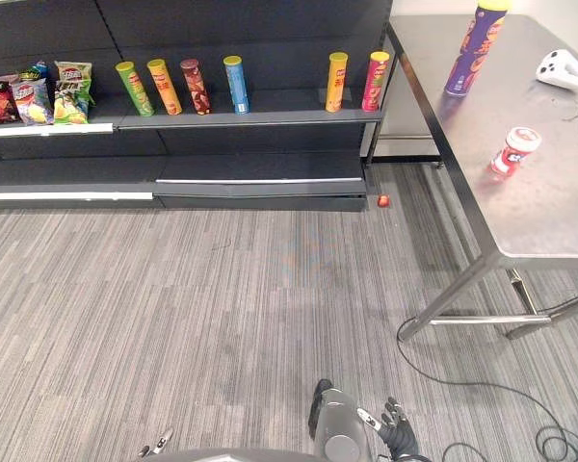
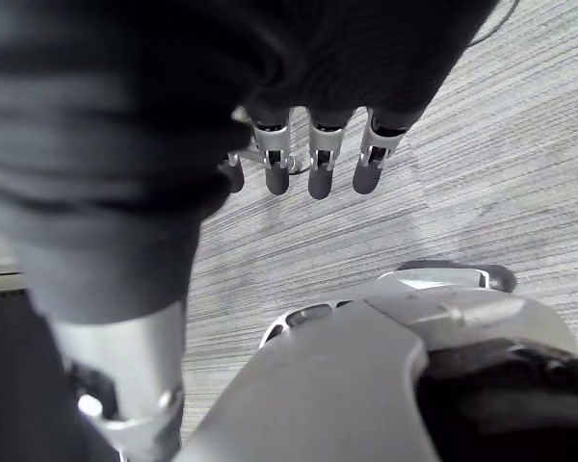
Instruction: Put the gum and the chips on the shelf.
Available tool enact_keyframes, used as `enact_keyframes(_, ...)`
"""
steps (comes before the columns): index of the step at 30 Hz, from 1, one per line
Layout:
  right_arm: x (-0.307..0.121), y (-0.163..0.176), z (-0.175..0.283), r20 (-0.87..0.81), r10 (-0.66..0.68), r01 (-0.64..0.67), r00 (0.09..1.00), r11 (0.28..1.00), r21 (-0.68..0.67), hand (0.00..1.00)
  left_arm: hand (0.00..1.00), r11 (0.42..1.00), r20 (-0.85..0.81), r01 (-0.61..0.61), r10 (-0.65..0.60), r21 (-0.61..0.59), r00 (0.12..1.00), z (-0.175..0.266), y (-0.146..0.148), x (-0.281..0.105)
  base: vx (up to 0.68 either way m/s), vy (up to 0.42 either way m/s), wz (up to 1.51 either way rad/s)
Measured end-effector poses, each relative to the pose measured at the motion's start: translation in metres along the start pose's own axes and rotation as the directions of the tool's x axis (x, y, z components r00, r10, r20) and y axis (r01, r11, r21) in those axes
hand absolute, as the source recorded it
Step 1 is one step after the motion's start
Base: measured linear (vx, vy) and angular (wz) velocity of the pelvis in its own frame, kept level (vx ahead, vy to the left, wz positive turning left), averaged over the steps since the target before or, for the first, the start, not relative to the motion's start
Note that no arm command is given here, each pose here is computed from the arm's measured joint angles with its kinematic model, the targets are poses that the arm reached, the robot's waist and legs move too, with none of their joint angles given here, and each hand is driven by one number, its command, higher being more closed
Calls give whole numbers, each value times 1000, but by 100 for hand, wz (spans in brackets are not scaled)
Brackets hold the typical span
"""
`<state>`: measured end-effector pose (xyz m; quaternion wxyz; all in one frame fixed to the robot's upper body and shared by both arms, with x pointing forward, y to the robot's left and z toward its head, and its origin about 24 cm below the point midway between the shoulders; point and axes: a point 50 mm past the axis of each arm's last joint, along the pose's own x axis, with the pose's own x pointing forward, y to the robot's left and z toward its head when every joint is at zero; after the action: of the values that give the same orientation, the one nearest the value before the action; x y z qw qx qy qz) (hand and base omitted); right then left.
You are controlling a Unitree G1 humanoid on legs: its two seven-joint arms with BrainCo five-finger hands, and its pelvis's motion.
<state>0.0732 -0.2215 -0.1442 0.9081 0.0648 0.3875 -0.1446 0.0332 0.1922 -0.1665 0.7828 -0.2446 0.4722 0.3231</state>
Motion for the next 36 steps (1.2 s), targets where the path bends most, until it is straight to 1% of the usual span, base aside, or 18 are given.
enact_keyframes(2, 0, 0, 2, 5, 4, -4, 1000, 1000, -17, 0, 0, 1000, 0, -4, 4, -20, 1000, 0, 1, 0, 379, -227, 4)
enact_keyframes(4, -1, 1, 1, -2, -6, 6, 1000, 1000, -26, 0, 0, 993, 8, -29, 30, -118, 1000, 0, 4, -1, 343, -139, -7)
enact_keyframes(6, -2, 4, -2, -16, 1, -2, 1000, 999, -32, 0, 0, 987, 15, -37, 40, -156, 999, 3, 6, -1, 317, -77, -4)
enact_keyframes(11, 0, 9, -2, -21, 2, -2, 1000, 1000, -6, 0, 0, 984, 39, -13, 20, -175, 999, 7, 2, -1, 306, 47, -12)
enact_keyframes(16, 1, 12, -1, -11, -7, 7, 1000, 999, 41, 0, 0, 983, 53, -4, 14, -181, 999, 9, 0, -1, 375, 264, -25)
enact_keyframes(18, 1, 18, -2, -7, 8, -7, 1000, 999, 50, 0, 0, 984, 70, -8, 21, -178, 997, 12, 3, -1, 437, 322, -78)
enact_keyframes(21, 2, 43, -3, 7, 64, -64, 998, 994, 90, 0, 0, 990, 88, -13, 25, -141, 996, 21, 11, 1, 459, 252, -25)
enact_keyframes(23, 3, 45, -2, 8, 52, -52, 999, 994, 96, 0, 0, 992, 71, -20, 30, -127, 997, 20, 12, 2, 389, 266, 2)
enact_keyframes(24, 5, 44, 0, 9, 45, -46, 999, 995, 91, 0, 0, 995, 64, -19, 26, -101, 998, 20, 12, 3, 342, 229, -4)
enact_keyframes(25, 6, 45, 1, 14, 43, -44, 999, 995, 91, 0, 0, 999, 65, -9, 12, -39, 998, 23, 12, 4, 334, 220, -4)
enact_keyframes(28, 7, 43, 3, 19, 28, -30, 999, 995, 95, 0, 0, 998, 60, 3, -7, 68, 998, 27, 13, 6, 372, 204, -24)
enact_keyframes(30, 8, 42, 6, 33, 20, -23, 999, 995, 99, 0, 0, 996, 43, -1, -3, 92, 999, 23, 16, 5, 264, 106, -23)
enact_keyframes(33, 11, 39, 11, 50, -6, -1, 999, 988, 152, 0, 0, 996, 18, -7, 6, 87, 1000, 19, 18, 5, 349, 38, -25)
enact_keyframes(36, 12, 36, 14, 68, -23, 11, 997, 987, 159, 0, 0, 997, 7, -1, 1, 77, 1000, 17, 18, 5, 397, -33, -48)
